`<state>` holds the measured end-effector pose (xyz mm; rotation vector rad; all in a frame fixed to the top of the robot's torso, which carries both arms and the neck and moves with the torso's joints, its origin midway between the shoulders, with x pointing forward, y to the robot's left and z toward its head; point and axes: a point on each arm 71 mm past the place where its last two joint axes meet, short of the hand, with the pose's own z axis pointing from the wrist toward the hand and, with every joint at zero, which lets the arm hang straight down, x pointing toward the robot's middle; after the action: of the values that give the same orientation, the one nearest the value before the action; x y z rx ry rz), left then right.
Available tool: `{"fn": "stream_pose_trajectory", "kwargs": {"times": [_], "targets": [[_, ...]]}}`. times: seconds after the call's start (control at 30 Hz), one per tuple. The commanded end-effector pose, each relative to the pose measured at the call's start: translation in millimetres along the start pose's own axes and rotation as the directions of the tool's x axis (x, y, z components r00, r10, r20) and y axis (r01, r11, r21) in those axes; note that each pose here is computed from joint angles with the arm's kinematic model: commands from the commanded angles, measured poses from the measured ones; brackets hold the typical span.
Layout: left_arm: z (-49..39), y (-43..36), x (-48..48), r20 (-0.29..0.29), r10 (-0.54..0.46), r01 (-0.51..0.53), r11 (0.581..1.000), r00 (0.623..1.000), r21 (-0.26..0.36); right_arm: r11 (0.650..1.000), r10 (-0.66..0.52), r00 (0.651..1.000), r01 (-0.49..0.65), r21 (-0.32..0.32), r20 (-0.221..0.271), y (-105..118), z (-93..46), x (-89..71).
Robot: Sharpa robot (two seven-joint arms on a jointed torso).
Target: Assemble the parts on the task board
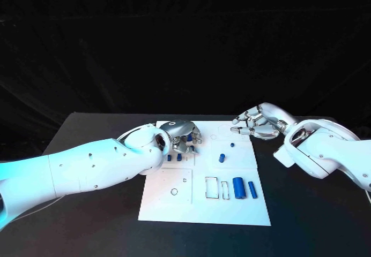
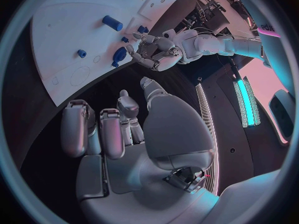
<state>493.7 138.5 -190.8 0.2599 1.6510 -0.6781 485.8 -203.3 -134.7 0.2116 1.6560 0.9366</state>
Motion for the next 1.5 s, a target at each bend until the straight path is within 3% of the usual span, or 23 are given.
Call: {"fn": "stream_pose_trajectory", "kwargs": {"times": [0.03, 0.23, 0.9, 1.5], "targets": [[1.7, -2.7, 1.1, 0.005, 0.071, -0.071, 0.997, 0.997, 0.037, 1.000, -0.001, 1.000, 0.001, -0.013, 0.003, 1, -0.4, 0.2], [3.3, -1.6, 1.5, 0.017, 0.078, -0.079, 0.996, 0.997, 0.035, 1.000, -0.001, 1.000, 0.001, -0.013, 0.002, 1, -0.4, 0.3], [9.1, 4.2, 6.8, -0.050, 0.102, -0.103, 0.994, 0.993, -0.018, 1.000, -0.001, 1.000, 0.001, -0.012, -0.004, 1, -0.1, 1.1], [11.1, 8.7, 7.9, -0.064, 0.118, -0.121, 0.992, 0.991, -0.042, 1.000, -0.001, 1.000, 0.001, -0.011, -0.006, 1, -0.3, 1.2]]}}
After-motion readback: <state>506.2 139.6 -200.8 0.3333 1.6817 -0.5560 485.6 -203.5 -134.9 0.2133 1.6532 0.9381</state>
